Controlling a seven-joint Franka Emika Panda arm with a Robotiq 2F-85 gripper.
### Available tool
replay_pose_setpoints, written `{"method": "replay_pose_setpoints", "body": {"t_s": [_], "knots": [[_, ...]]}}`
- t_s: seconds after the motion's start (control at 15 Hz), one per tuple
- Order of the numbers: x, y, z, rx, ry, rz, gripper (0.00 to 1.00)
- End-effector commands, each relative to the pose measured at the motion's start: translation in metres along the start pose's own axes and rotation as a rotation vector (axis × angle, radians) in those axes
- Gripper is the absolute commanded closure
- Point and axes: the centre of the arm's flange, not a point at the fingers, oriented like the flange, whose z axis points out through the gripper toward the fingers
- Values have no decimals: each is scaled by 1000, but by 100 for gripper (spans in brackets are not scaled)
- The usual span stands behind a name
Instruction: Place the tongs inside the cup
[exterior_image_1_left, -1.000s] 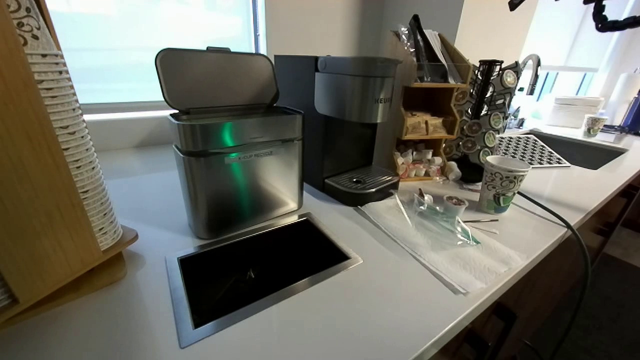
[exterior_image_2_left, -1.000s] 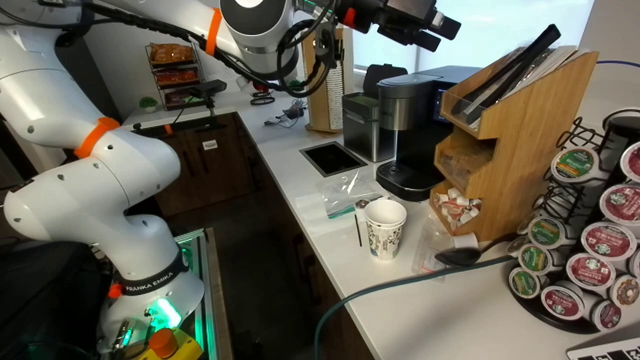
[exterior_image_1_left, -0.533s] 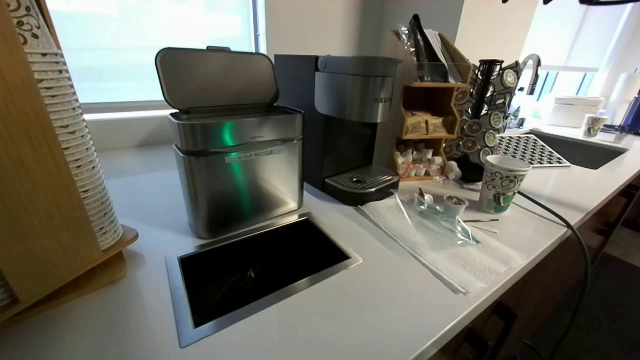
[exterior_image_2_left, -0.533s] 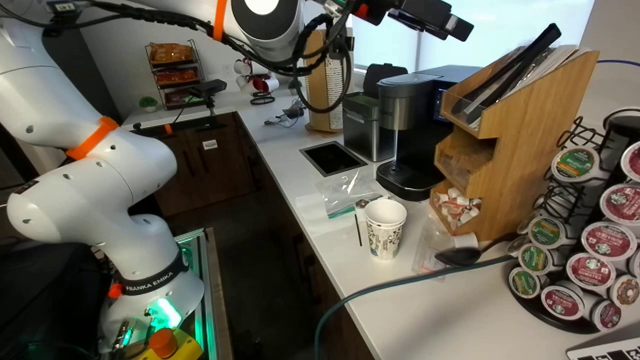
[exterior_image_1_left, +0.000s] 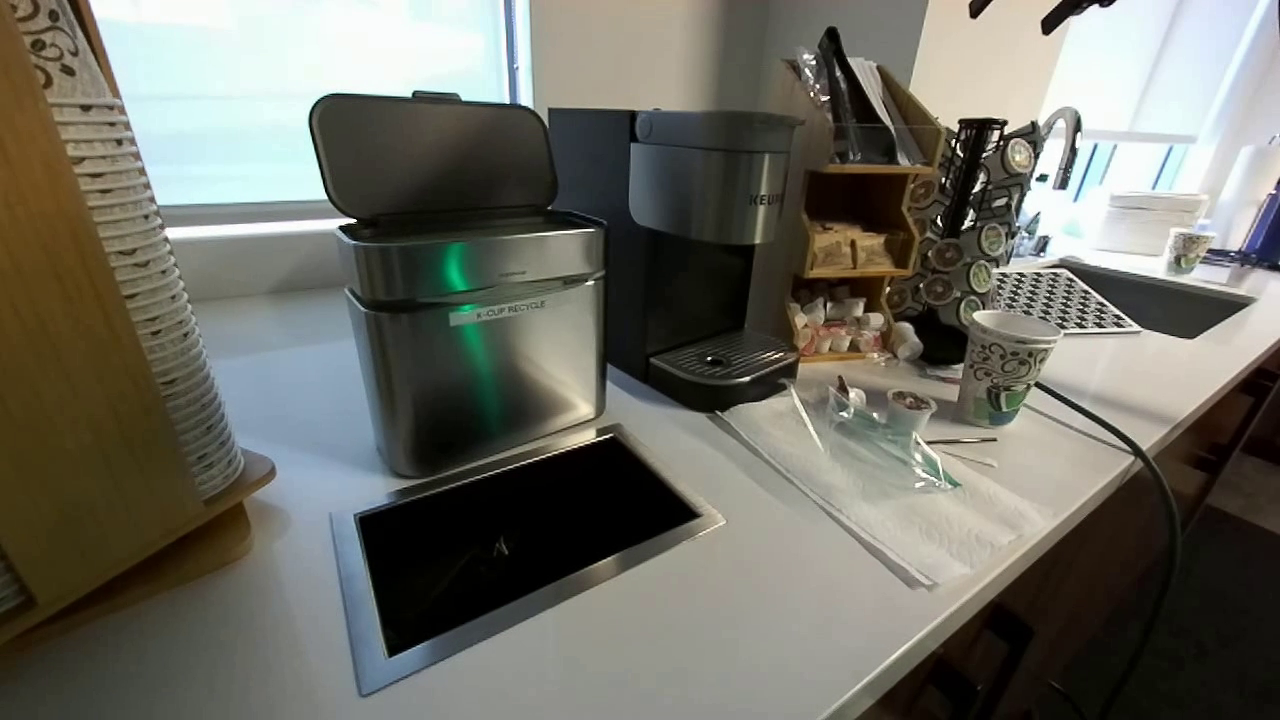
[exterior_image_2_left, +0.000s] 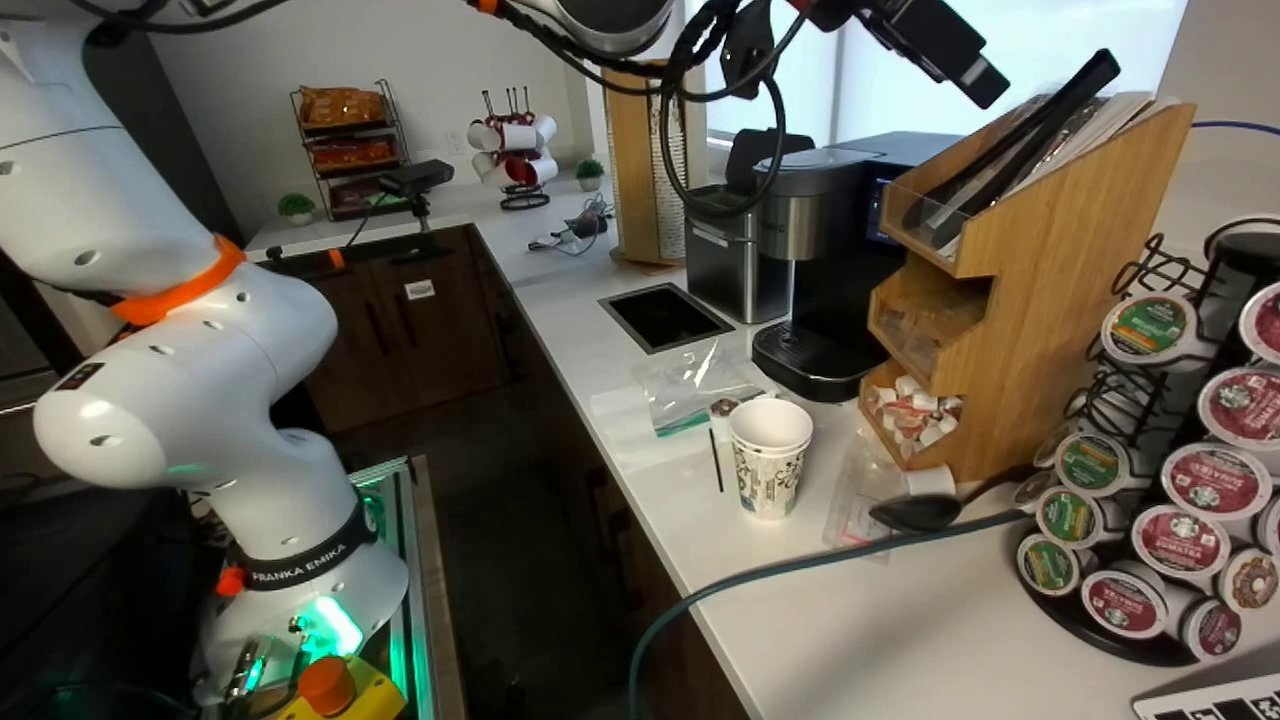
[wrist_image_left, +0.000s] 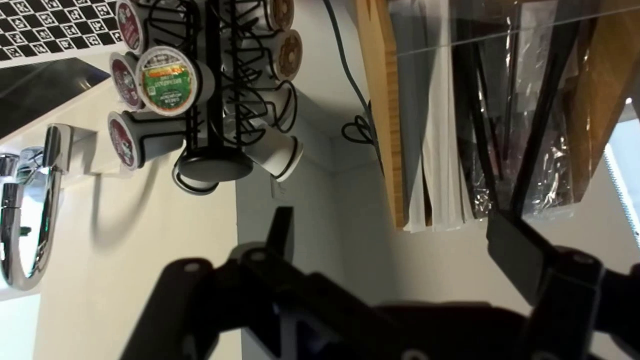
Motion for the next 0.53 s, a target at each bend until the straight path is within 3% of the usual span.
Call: {"method": "replay_pose_setpoints", "body": {"t_s": [0.0,0.47], "knots": [[1,1,-1,-3,2,-1,0],[9,-21,61,33,-112,-19,0]]}}
